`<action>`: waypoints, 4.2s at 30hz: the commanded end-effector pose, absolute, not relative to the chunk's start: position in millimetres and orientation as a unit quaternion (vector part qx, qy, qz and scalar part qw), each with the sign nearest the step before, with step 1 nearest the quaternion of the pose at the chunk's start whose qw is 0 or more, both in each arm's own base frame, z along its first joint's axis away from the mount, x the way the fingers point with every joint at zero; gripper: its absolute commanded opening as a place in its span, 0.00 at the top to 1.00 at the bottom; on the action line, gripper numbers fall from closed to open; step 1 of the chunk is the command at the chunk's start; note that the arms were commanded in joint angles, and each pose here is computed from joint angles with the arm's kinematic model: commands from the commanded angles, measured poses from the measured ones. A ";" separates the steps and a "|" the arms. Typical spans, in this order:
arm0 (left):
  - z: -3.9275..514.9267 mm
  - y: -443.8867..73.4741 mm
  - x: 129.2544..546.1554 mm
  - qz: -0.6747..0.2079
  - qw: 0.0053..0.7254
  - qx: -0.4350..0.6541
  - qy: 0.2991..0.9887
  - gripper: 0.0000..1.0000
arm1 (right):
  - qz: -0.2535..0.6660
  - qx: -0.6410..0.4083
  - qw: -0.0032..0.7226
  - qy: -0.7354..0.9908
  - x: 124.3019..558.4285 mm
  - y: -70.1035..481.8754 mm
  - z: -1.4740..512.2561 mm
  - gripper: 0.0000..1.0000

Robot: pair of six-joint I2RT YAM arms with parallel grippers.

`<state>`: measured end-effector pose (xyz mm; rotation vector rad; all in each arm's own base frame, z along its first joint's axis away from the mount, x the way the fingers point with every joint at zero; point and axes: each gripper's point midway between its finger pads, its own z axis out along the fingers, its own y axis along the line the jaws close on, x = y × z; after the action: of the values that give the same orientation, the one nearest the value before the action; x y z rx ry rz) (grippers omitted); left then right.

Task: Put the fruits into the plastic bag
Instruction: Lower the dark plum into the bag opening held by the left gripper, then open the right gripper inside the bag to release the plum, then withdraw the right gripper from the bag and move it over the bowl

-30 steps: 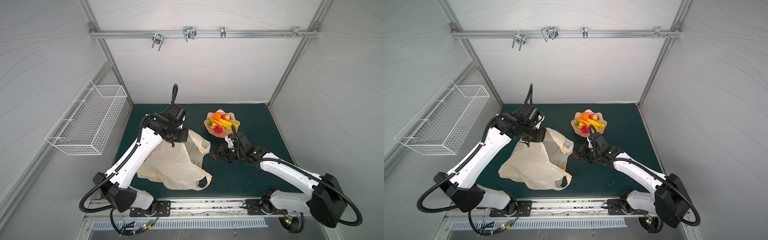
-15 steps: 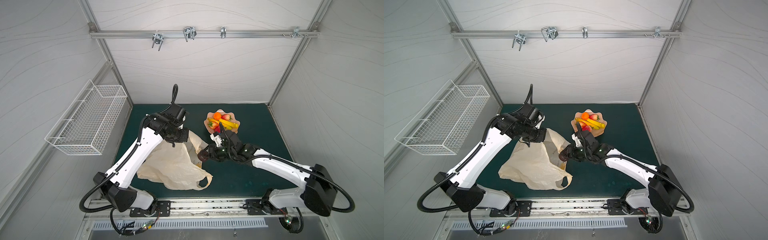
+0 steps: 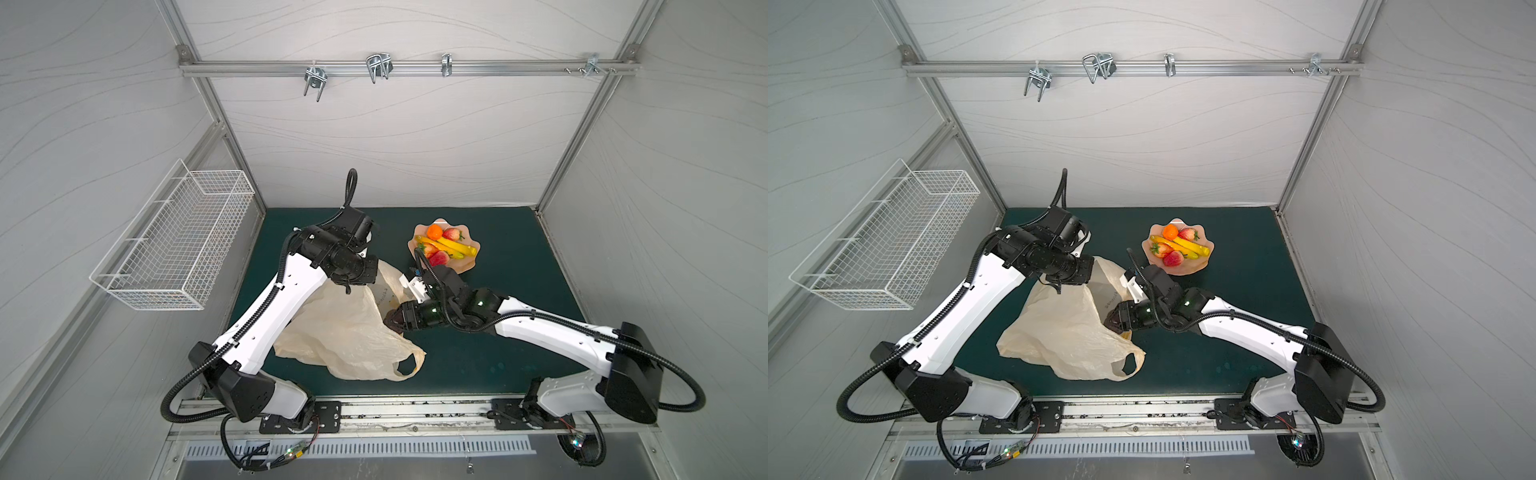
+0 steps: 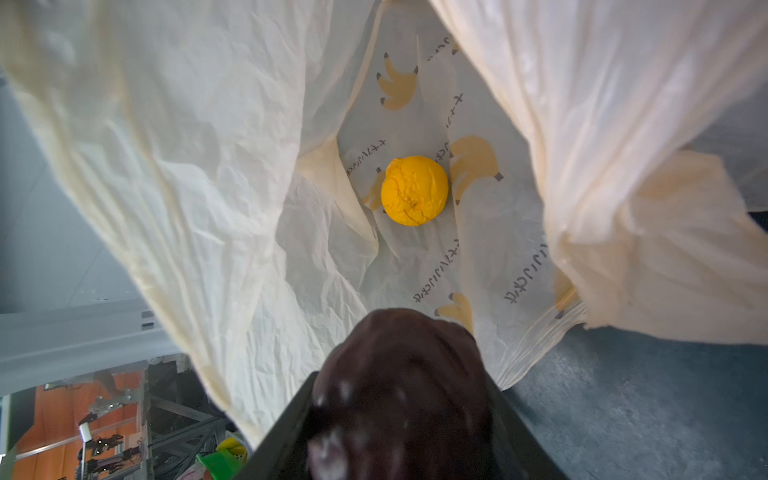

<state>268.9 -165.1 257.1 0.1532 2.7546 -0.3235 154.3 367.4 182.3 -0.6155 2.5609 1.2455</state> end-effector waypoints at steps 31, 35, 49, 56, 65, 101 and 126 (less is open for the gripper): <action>270.8 -170.0 284.9 -0.128 0.212 0.039 0.968 1.00 | 0.475 -0.238 0.048 0.846 175.3 429.6 144.0 0.80; 270.9 -171.0 288.2 -0.130 0.217 0.038 0.967 1.00 | 0.512 -0.211 0.015 0.832 184.0 451.8 140.6 0.79; 261.5 -178.0 298.3 -0.137 0.225 0.044 0.964 1.00 | 0.510 -0.135 -0.079 0.846 185.5 503.8 110.7 0.65; 259.9 -176.2 297.9 -0.135 0.228 0.043 0.963 1.00 | 0.505 -0.132 -0.110 0.846 179.2 507.7 111.3 0.29; 257.9 -166.0 294.5 -0.125 0.230 0.033 0.965 1.00 | 0.535 -0.154 -0.088 0.826 184.0 497.8 143.9 0.05; 249.6 -142.3 288.3 -0.119 0.233 0.008 0.965 1.00 | 0.520 -0.110 -0.040 0.846 211.6 403.3 186.8 0.01; 249.2 -139.5 295.2 -0.128 0.237 0.006 0.963 1.00 | 0.475 -0.035 0.021 0.879 242.4 294.2 207.7 0.02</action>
<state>290.4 -138.6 238.9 0.0019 2.6859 -0.3261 242.5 310.5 209.2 -0.1198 2.6953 1.5475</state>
